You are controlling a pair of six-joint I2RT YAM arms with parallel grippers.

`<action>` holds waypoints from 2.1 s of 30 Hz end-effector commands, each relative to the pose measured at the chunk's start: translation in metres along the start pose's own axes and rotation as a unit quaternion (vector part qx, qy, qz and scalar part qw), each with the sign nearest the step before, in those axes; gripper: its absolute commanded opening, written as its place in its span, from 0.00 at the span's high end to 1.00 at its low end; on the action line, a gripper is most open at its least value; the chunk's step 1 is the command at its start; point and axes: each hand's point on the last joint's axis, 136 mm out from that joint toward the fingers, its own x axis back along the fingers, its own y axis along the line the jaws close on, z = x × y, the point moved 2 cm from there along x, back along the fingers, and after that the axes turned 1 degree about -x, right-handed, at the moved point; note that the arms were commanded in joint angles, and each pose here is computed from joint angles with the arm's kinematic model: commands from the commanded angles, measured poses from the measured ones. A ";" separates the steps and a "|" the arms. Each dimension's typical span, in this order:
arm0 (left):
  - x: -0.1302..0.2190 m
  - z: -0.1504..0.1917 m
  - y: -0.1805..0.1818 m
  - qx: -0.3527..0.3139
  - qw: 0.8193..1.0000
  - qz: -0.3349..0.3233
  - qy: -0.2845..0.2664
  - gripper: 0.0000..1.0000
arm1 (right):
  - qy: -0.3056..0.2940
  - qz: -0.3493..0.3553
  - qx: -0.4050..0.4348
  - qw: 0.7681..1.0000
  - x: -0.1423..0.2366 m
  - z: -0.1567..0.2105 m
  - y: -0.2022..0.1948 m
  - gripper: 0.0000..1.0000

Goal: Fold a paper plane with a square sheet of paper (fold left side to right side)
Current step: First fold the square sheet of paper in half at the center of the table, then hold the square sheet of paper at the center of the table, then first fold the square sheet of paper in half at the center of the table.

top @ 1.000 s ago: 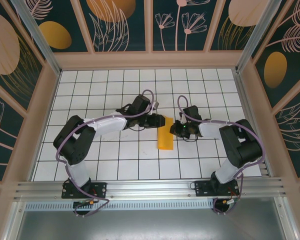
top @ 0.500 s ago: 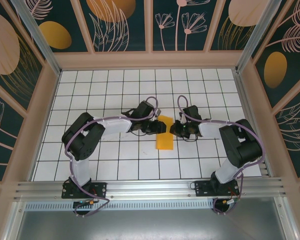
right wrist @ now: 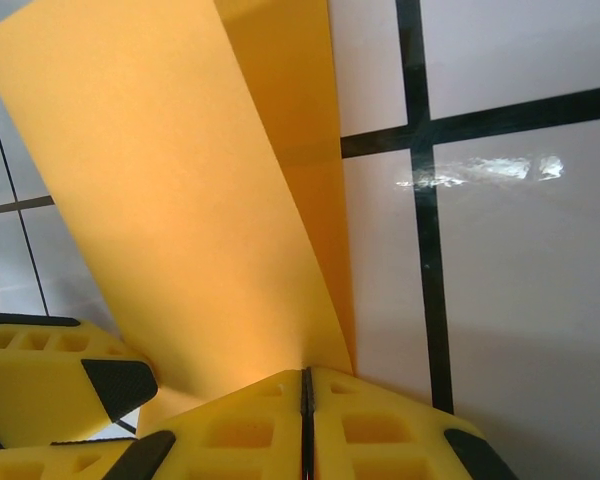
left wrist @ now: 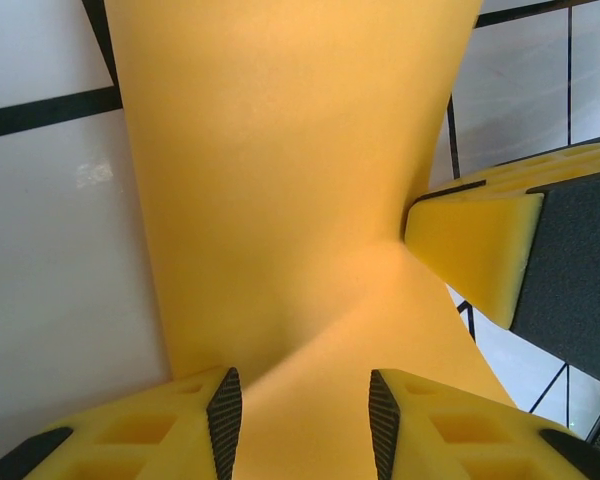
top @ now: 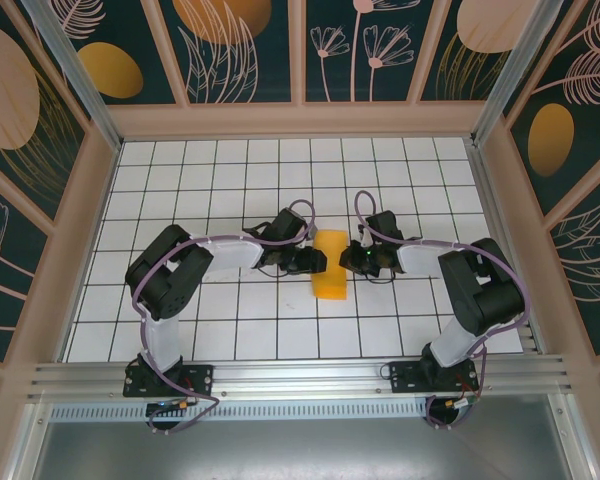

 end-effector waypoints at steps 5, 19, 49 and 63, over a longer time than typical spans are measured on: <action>-0.010 0.018 0.023 0.005 0.999 -0.032 0.027 0.58 | -0.022 -0.041 0.031 0.998 0.030 -0.016 0.031 0.89; -0.012 0.019 0.022 0.003 0.999 -0.033 0.026 0.58 | 0.012 -0.097 0.034 0.995 -0.009 -0.033 0.062 0.90; -0.005 0.045 -0.001 -0.090 0.994 0.017 0.055 0.53 | 0.066 0.043 -0.008 0.997 -0.047 0.003 -0.006 0.91; -0.001 0.069 -0.015 -0.113 0.989 0.049 0.076 0.53 | 0.070 0.043 -0.006 0.997 -0.051 0.005 -0.004 0.92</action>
